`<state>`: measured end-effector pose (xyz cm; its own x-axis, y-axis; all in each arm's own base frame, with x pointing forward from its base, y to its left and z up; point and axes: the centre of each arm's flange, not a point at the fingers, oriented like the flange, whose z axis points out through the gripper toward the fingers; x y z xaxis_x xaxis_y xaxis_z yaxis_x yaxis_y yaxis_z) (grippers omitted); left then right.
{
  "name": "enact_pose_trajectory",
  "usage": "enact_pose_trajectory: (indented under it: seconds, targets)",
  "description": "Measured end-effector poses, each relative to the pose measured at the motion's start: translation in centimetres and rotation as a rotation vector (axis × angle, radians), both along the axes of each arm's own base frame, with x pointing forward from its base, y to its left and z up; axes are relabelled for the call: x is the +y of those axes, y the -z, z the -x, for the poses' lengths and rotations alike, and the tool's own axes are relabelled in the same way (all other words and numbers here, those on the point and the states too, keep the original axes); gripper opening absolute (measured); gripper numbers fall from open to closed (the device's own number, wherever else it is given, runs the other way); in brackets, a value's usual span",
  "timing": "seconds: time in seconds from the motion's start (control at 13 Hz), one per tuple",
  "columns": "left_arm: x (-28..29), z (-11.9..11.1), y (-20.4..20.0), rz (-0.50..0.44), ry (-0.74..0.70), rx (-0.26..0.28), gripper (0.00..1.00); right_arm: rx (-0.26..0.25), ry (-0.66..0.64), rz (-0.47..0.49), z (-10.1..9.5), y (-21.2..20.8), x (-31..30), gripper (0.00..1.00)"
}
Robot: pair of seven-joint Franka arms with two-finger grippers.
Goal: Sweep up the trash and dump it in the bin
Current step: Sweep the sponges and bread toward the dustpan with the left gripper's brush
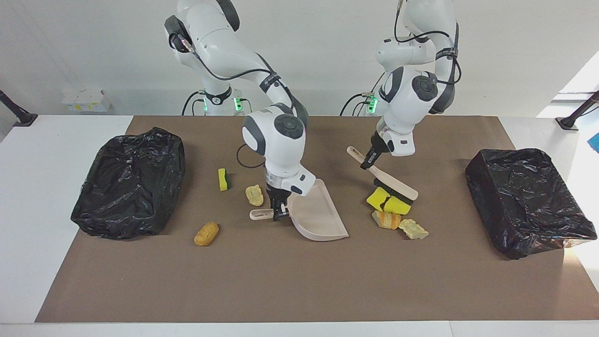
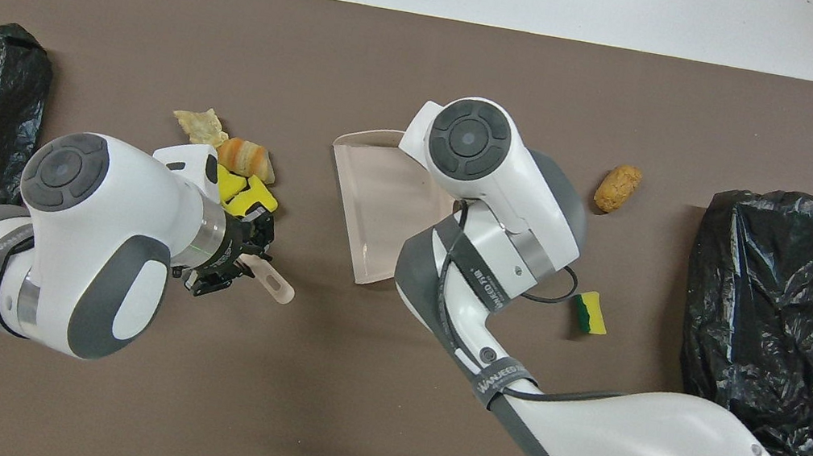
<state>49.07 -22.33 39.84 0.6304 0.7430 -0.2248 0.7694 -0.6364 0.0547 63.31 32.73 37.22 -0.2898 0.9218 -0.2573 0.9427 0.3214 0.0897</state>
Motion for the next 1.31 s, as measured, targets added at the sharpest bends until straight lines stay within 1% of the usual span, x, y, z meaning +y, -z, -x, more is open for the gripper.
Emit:
enact_pose_trajectory:
  seconds: [0.08, 0.23, 0.62, 0.77, 0.92, 1.15, 1.31]
  targets:
    - [0.1, -0.2, -0.4, -0.013, 0.041, 0.014, 0.27, -0.006, 0.017, 0.026, 0.6, -0.5, 0.8, 0.31]
    - [1.4, -0.8, -1.1, -0.032, 0.132, 0.014, 0.27, -0.010, 0.068, 0.046, 1.1, -0.7, 1.2, 0.31]
    - [10.5, -3.5, -0.8, -0.039, 0.375, -0.042, 0.27, -0.012, 0.175, 0.052, 0.6, -0.4, -0.2, 0.31]
    - [13.8, -4.1, -0.7, -0.033, 0.470, -0.064, 0.27, -0.014, 0.225, 0.052, 0.4, -0.7, -0.6, 0.31]
    - [15.0, -4.4, -0.5, -0.017, 0.593, -0.091, 0.27, -0.019, 0.273, 0.042, 0.2, -0.8, -0.7, 0.31]
    - [15.6, -4.8, 0.6, 0.016, 0.806, -0.128, 0.27, -0.010, 0.339, 0.028, 0.2, -0.5, -0.6, 0.31]
    - [15.7, -5.4, 1.9, 0.029, 0.855, -0.148, 0.27, -0.005, 0.356, 0.033, 0.4, -0.5, -0.5, 0.31]
